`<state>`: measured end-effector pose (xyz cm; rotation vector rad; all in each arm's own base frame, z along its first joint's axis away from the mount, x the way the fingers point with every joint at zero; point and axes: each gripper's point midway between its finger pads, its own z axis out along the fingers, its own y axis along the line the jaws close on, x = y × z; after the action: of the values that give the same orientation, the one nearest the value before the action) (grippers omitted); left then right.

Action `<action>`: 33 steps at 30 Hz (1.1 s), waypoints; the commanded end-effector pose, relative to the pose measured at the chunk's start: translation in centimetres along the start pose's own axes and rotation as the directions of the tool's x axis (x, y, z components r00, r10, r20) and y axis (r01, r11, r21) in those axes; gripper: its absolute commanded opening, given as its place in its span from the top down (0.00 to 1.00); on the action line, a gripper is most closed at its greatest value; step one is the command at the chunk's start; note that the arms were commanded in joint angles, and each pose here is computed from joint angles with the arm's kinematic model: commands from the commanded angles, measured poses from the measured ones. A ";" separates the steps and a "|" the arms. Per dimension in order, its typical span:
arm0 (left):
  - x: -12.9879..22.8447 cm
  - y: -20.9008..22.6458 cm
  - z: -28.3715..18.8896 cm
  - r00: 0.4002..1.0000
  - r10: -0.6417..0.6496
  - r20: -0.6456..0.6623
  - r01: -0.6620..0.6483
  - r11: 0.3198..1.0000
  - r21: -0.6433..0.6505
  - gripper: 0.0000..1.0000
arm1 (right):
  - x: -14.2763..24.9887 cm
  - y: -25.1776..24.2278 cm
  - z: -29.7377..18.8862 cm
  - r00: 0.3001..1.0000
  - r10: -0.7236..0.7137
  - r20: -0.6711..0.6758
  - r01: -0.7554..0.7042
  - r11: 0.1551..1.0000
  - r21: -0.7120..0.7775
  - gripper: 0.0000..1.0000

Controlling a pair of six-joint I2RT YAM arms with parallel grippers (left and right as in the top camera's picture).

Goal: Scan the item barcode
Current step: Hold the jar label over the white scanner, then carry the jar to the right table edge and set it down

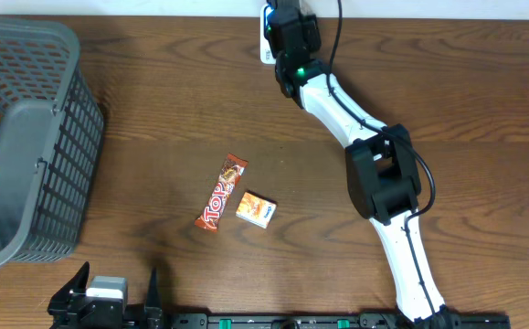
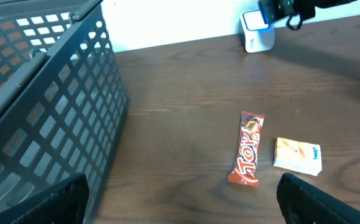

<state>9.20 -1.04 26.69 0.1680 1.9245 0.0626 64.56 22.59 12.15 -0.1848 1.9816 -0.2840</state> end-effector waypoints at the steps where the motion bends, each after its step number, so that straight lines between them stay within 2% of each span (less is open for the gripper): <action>1: -0.1 0.2 -0.2 1.000 0.004 0.007 -0.004 1.000 -0.009 0.04 | -3.0 -1.1 -2.8 1.000 -0.003 0.016 0.002 0.997 0.076 0.41; 4: -0.1 0.2 -0.2 1.000 0.004 0.007 -0.004 1.000 -0.009 0.04 | -4.5 -3.8 -5.3 1.000 -0.022 -0.009 0.023 0.981 0.194 0.43; 8: -0.1 0.2 -0.2 1.000 0.004 0.007 -0.004 1.000 -0.009 0.04 | -5.7 -6.9 -8.6 0.995 -0.059 -0.079 0.077 0.966 0.246 0.42; 14: -0.1 0.2 -0.2 1.000 0.004 0.007 -0.004 1.000 -0.009 0.04 | -2.1 -12.3 -14.2 0.947 0.079 -0.310 0.011 0.960 0.280 0.43; 19: -0.1 0.2 -0.2 1.000 0.004 0.007 -0.004 1.000 -0.009 0.04 | 3.3 -15.5 -16.2 0.821 0.193 -0.538 -0.062 0.966 0.251 0.42; 23: -0.1 0.2 -0.2 1.000 0.004 0.007 -0.004 1.000 -0.009 0.03 | 7.4 -20.0 -16.7 0.701 0.256 -0.666 -0.063 0.952 0.300 0.44; 27: -0.1 0.2 -0.2 1.000 0.004 0.007 -0.004 1.000 -0.009 0.04 | 10.0 -25.5 -17.3 0.618 0.338 -0.709 -0.050 0.918 0.394 0.44; 33: -0.1 0.2 -0.2 1.000 0.004 0.007 -0.004 1.000 -0.009 0.04 | 14.5 -34.4 -17.6 0.515 0.514 -0.686 -0.077 0.825 0.560 0.43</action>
<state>9.20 -1.04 26.70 0.1679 1.9242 0.0626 43.85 -8.32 16.57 0.6290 2.7543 -0.6648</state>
